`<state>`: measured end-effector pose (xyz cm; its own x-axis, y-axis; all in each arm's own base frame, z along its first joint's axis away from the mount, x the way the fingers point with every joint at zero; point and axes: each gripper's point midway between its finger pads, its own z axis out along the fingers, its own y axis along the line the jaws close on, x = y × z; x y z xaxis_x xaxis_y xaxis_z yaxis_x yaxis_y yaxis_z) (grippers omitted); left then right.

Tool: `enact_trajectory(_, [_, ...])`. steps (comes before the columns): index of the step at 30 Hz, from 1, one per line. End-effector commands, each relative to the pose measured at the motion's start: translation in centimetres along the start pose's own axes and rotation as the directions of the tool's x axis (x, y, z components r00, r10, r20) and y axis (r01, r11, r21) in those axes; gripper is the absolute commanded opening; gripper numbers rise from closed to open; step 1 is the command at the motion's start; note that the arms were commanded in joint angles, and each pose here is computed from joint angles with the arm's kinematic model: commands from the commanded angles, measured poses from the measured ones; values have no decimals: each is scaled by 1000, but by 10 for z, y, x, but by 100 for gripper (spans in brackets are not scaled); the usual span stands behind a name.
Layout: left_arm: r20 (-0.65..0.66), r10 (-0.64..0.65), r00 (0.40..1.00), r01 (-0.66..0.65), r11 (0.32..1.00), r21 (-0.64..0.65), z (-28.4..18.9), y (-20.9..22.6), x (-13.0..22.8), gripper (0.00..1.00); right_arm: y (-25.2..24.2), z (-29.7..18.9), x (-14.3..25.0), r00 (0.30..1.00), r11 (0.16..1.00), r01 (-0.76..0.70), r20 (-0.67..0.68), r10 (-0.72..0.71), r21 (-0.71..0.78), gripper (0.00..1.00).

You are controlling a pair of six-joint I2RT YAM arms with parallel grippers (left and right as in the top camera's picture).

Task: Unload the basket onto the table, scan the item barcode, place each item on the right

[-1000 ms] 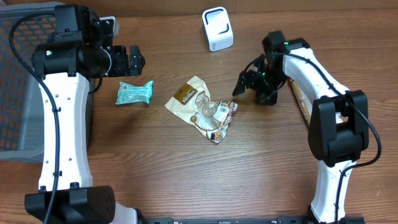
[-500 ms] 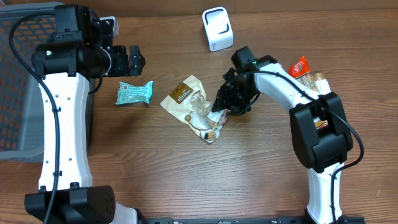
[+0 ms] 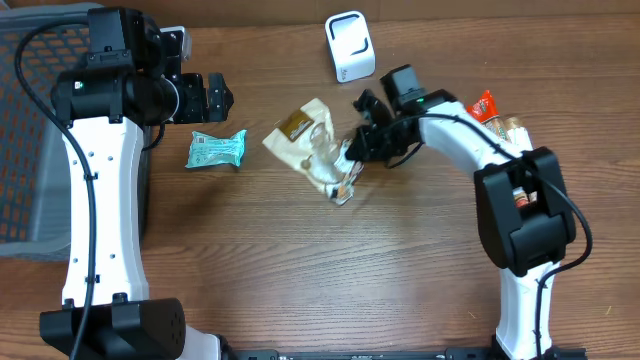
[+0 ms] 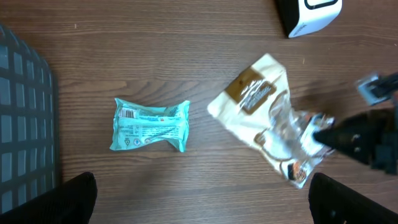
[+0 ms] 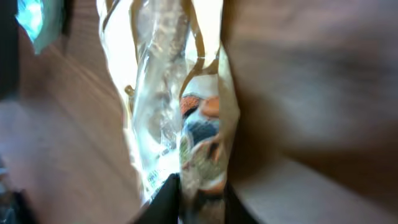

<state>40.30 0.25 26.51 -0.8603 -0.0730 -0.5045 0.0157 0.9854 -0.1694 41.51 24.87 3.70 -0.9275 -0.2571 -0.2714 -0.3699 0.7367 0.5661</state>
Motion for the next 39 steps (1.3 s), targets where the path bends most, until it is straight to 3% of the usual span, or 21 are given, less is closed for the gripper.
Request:
enact_trajectory(1, [18, 5, 1000, -5, 1000, 3, -4, -4, -5, 100, -13, -21, -23, 993, 996, 89, 80, -90, 8, 64])
enact_trajectory(3, [18, 5, 1000, -5, 1000, 3, -4, -4, -5, 100, -15, -26, -26, 995, 1000, 10, 95, -8, -25, 79])
enact_trajectory(6, [18, 5, 1000, -5, 1000, 3, -4, -4, -5, 100, -23, -30, -21, 980, 983, -179, 77, 181, -33, 84])
enact_trajectory(9, [18, 5, 1000, -5, 1000, 3, -4, -4, -5, 100, -23, -25, -4, 931, 931, -363, 16, 364, -38, 86])
enact_trajectory(16, [18, 5, 1000, -5, 1000, 3, -4, -4, -5, 100, 2, 21, 45, 849, 853, -522, -110, 517, -14, 86])
enact_trajectory(20, [18, 5, 1000, -5, 1000, 3, -4, -4, -5, 100, -6, 51, 59, 736, 736, -675, -24, 677, 58, 87])
enact_trajectory(23, [18, 5, 1000, -5, 1000, 3, -4, -4, -5, 100, -13, 67, 57, 700, 699, -714, 74, 711, 43, 86])
enact_trajectory(27, [18, 5, 1000, -5, 1000, 3, -4, -4, -5, 100, -15, 76, 55, 698, 702, -712, 135, 703, 21, 70])
enact_trajectory(31, [18, 5, 1000, -5, 1000, 3, -4, -4, -5, 100, -10, 77, 54, 744, 749, -663, 125, 657, 13, 35])
enact_trajectory(39, [18, 5, 1000, -5, 1000, 2, -4, -4, -5, 100, 22, 43, 27, 923, 904, -380, -17, 384, -196, 19])
